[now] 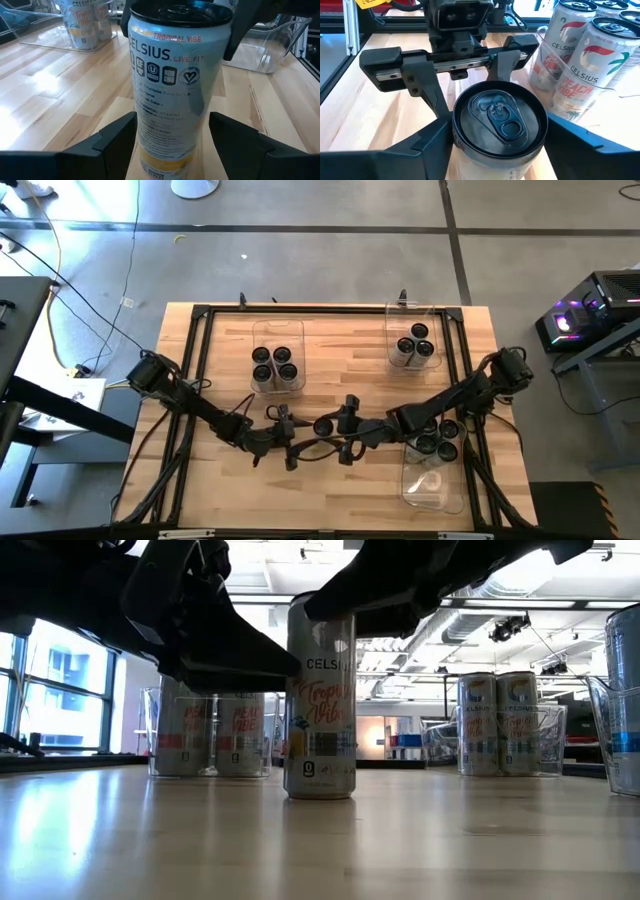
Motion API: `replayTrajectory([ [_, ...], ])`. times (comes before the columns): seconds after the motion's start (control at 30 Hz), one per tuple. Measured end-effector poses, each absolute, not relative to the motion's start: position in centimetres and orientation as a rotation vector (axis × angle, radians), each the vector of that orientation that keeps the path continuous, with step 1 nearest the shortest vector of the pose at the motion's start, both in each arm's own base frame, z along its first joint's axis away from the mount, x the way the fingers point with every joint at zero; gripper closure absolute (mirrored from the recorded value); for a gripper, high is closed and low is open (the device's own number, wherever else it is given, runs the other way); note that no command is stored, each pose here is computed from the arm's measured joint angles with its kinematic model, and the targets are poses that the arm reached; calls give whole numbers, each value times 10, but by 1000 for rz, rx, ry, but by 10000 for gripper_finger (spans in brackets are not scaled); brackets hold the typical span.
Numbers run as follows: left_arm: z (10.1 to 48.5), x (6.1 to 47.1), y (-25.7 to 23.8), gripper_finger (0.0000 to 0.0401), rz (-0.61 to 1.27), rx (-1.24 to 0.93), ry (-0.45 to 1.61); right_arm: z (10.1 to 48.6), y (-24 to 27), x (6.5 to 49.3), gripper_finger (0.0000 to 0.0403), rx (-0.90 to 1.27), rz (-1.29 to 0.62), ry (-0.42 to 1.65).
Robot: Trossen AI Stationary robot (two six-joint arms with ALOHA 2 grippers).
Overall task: Sort soda cans
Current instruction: Put the white-yellow soda can into the top right transparent bin
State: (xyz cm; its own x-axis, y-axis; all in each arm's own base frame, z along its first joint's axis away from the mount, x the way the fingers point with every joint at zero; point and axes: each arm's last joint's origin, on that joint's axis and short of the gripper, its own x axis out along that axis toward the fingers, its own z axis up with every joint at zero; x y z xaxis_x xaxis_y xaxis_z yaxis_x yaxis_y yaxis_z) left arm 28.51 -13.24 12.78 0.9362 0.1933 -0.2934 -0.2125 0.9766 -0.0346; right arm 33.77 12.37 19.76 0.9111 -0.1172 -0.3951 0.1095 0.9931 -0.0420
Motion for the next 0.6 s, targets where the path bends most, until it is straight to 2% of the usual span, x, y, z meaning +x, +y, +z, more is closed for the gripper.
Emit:
replayTrajectory([
  [0.07,128,285,-132,160,207,-66,293,198,125,337,166,-20,-128,405],
  [0.2,128,284,-135,160,196,-73,293,206,129,329,166,-64,-243,379],
  [0.4,129,282,-139,160,185,-84,295,282,111,286,166,-134,-458,235],
  [0.5,128,281,-139,160,186,-75,301,312,83,258,166,-202,-558,246],
  [0.6,128,282,-137,160,191,-62,304,329,44,235,166,-182,-677,258],
])
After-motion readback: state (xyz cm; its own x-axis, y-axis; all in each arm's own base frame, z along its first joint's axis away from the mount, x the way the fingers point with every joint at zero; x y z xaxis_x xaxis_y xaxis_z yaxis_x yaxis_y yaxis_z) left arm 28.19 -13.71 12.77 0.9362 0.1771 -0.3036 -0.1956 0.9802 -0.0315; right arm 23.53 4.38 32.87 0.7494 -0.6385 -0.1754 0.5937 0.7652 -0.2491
